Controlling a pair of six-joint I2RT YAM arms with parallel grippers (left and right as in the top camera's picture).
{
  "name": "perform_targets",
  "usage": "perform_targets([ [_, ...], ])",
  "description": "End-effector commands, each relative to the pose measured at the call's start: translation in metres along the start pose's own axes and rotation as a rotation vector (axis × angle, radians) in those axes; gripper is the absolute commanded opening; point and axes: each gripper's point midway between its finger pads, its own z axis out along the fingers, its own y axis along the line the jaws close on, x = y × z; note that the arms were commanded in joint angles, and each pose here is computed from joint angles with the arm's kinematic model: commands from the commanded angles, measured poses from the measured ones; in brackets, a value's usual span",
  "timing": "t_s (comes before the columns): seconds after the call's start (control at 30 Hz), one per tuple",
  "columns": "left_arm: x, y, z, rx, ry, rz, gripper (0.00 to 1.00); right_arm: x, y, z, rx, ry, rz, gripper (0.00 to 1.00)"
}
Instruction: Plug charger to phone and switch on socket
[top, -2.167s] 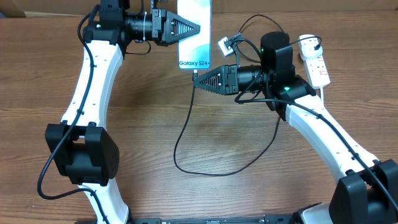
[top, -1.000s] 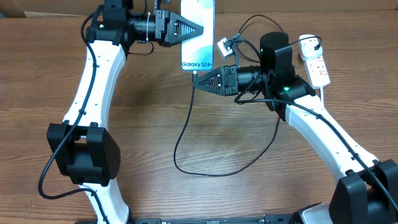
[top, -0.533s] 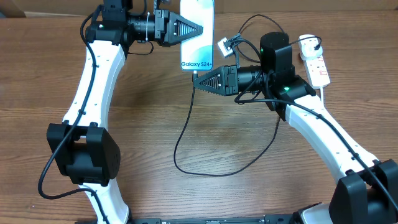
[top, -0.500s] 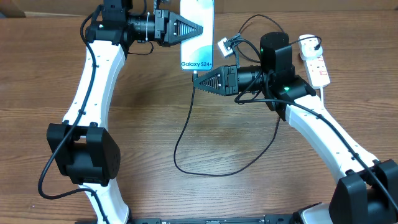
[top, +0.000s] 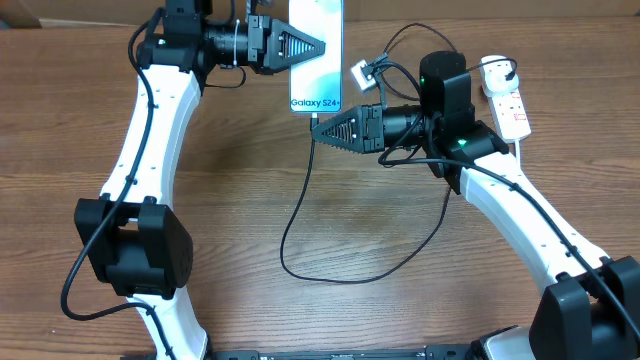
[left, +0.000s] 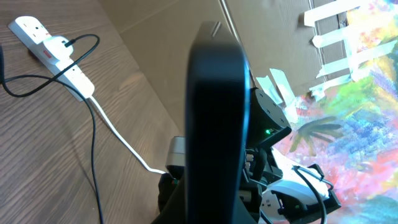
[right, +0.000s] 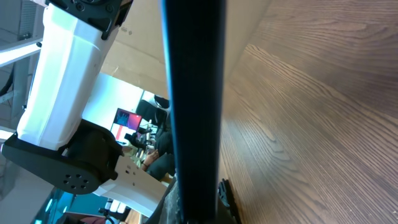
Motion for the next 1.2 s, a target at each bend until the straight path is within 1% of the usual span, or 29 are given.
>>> perform_targets([
  [0.0,0.0037,-0.0349,-0.0041,0.046,0.018,0.077,0.04,-0.0055,-0.0007,-0.0027,0.003,-0.012,-0.017,0.04],
  [0.37,0.0041,-0.0354,-0.004,0.049,0.02,0.076,0.04,-0.0056,-0.0008,-0.0027,0.004,-0.013,-0.021,0.04],
  [0.67,0.0071,-0.0336,-0.004,0.048,0.022,0.036,0.04,-0.0072,-0.0018,-0.0028,0.011,-0.021,-0.028,0.04],
  [1.17,0.01,-0.0388,-0.0044,0.079,0.038,0.043,0.04,-0.006,-0.0022,-0.0024,0.009,-0.015,-0.021,0.04],
])
